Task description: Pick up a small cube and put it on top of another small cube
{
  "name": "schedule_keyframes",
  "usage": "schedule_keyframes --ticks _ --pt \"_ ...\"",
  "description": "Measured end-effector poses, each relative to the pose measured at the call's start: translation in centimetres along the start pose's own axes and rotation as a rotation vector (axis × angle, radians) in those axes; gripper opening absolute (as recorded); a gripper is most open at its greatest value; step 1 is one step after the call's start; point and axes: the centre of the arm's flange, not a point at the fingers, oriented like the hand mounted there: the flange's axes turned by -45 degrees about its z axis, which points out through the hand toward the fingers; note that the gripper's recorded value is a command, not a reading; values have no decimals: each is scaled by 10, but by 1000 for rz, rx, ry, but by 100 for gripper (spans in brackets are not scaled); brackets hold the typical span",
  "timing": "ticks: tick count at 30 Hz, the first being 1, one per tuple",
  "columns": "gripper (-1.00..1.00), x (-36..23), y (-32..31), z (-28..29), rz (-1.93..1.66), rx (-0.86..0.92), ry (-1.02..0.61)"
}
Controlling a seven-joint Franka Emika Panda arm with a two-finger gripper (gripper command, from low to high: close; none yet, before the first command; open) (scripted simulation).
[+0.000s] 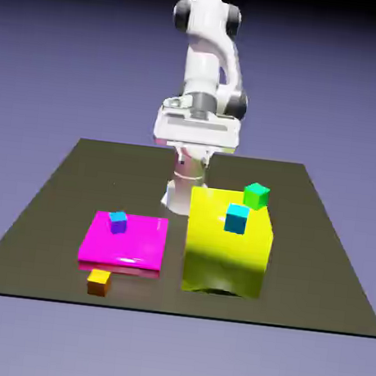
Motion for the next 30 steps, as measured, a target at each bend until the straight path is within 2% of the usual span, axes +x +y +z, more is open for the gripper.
schedule_keyframes --ticks 11,25,30 --pt "0 -22 81 117 89 -9 -320" --pt "0 -118 194 244 160 -42 -689" --pt "0 -149 198 280 158 -45 -700"
